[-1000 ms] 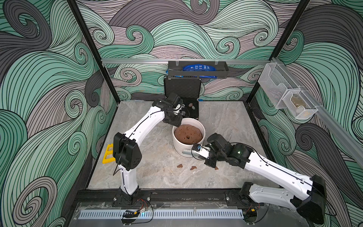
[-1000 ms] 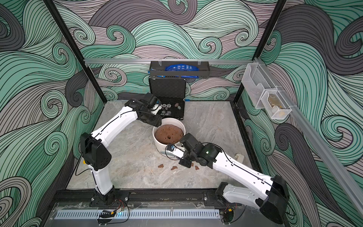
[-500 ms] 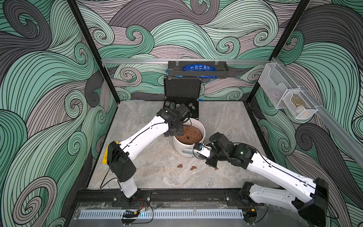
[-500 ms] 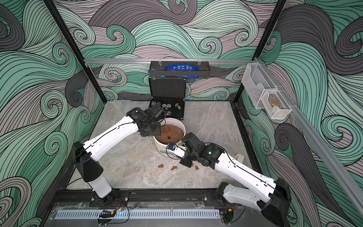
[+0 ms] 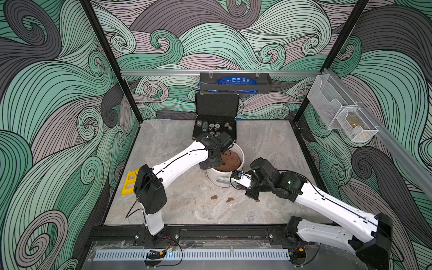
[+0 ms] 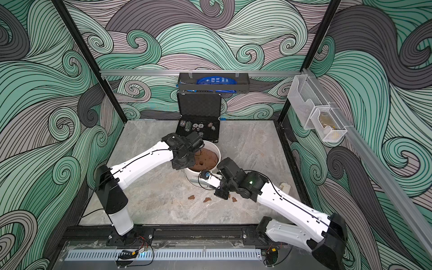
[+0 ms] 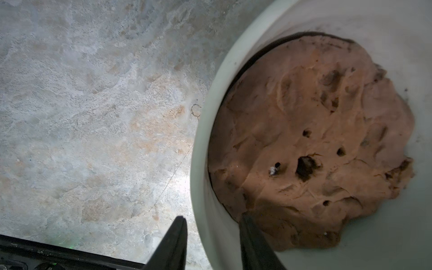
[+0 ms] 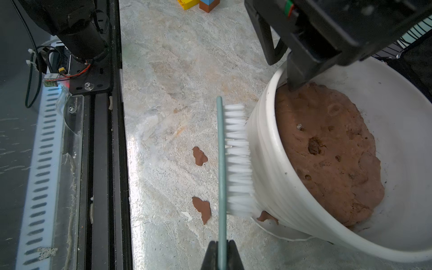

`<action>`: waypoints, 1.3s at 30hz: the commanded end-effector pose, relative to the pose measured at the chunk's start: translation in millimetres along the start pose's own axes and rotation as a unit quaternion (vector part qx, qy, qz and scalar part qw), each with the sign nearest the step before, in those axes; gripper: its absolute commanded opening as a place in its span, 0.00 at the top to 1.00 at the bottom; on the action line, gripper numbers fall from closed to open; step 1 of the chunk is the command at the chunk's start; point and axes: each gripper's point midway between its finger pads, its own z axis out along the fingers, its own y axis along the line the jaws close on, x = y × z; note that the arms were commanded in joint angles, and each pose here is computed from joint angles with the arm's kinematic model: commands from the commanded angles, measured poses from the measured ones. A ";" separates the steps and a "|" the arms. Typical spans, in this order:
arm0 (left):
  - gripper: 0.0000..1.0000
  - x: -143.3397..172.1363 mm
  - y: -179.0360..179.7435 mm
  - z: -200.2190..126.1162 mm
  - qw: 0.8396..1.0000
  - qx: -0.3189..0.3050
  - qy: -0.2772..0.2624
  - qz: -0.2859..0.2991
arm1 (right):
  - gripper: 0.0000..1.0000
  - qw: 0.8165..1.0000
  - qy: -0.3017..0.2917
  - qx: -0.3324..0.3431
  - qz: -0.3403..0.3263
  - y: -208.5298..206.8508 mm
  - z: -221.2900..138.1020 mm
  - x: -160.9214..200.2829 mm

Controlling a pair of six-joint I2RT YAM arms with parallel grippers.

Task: Scrub the dried mud off the ceramic pot
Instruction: Brush off the soil from the pot.

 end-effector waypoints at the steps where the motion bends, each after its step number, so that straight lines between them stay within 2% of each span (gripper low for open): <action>1: 0.63 6.5 -1.8 7.0 1.000 -0.005 0.010 -0.014 | 1.00 1.000 -0.016 -0.003 -0.004 0.2 -8.1 -7.0; 13: 0.82 5.9 -4.0 17.7 1.000 -0.018 0.012 -0.010 | 1.00 1.000 -0.019 -0.006 -0.004 1.2 -7.3 -8.4; 22: 0.84 -3.9 4.8 22.3 0.999 -0.051 -0.002 0.008 | 1.00 0.999 -0.025 -0.021 -0.005 5.8 -1.7 -9.7; 31: 0.90 -29.5 -2.0 30.8 0.995 -0.028 -0.021 0.091 | 1.00 1.000 -0.016 -0.019 -0.008 4.9 3.4 -5.6; 39: 0.90 -44.9 -5.2 37.1 0.987 -0.002 -0.023 0.159 | 1.00 1.000 -0.004 -0.019 -0.010 3.9 9.0 -0.6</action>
